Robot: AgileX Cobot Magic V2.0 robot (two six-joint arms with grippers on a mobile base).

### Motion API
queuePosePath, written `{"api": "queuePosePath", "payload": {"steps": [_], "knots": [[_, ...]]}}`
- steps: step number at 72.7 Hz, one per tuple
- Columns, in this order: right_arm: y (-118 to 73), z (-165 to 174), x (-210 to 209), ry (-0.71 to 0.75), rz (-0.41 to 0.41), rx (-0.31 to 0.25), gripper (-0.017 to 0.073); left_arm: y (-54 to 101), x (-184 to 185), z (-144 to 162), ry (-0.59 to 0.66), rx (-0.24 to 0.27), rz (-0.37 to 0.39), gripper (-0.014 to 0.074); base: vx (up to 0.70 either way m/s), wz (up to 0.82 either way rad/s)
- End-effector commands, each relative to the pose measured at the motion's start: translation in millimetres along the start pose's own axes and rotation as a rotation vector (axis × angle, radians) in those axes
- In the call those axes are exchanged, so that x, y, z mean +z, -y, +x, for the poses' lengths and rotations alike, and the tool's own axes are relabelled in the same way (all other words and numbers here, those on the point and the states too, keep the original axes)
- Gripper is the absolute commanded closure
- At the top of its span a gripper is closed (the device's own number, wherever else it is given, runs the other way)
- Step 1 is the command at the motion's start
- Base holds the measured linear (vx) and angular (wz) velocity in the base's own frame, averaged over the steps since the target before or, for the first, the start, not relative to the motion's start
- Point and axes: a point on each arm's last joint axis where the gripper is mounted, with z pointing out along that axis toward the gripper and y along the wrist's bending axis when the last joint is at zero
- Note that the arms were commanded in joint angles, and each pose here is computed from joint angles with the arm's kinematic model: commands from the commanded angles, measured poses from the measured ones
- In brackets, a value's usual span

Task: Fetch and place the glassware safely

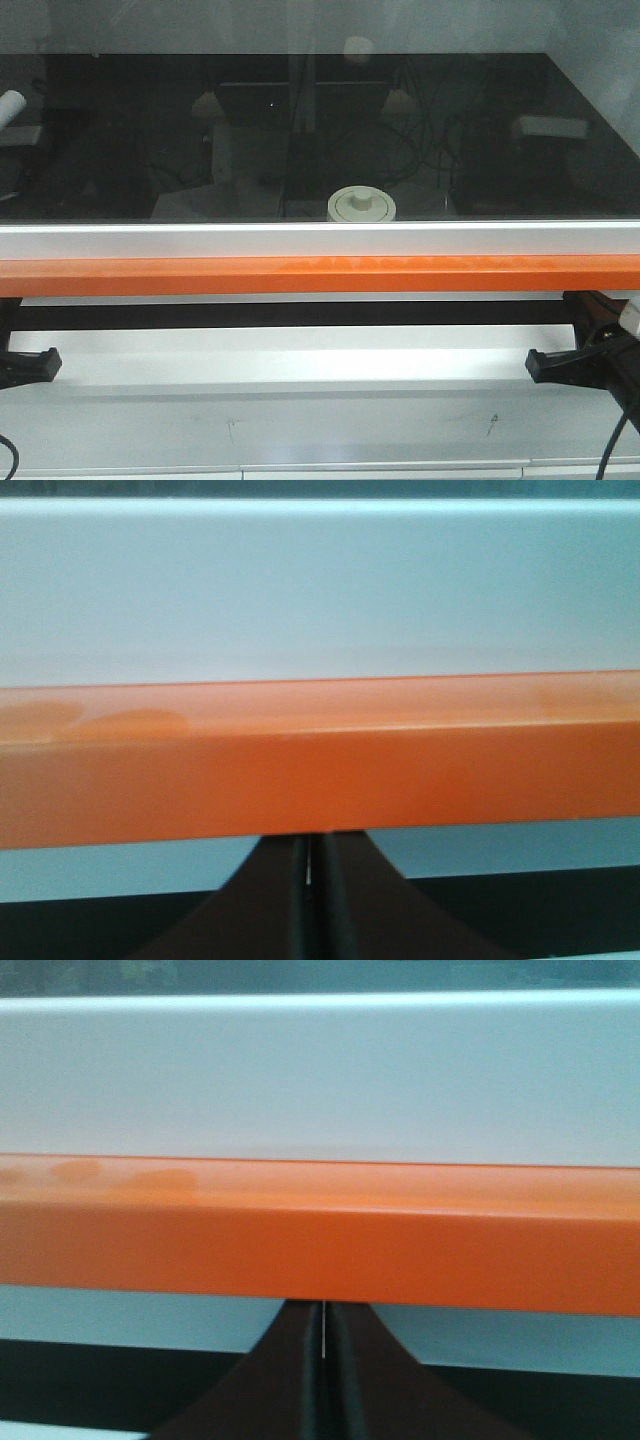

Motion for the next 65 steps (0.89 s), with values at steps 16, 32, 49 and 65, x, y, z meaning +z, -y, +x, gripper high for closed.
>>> {"api": "queuePosePath", "payload": {"steps": [16,32,49,65], "knots": [[-7.3,-41,18,0.271,-0.057,-0.050,0.0559,1.4,5,-23,0.150,-0.006,0.008,0.0601,0.00,0.00],[-10.2,-52,24,0.296,-0.082,-0.060,0.0559,2.3,14,-38,0.178,-0.007,0.011,0.0601,0.00,-0.01],[-11.4,-57,23,0.324,-0.093,-0.059,0.0559,2.8,14,-44,0.222,-0.008,0.016,0.0601,-0.02,0.01],[-10.7,-66,16,0.371,-0.086,-0.060,0.0554,3.6,12,-48,0.260,-0.008,0.024,0.0601,-0.01,0.01]]}}
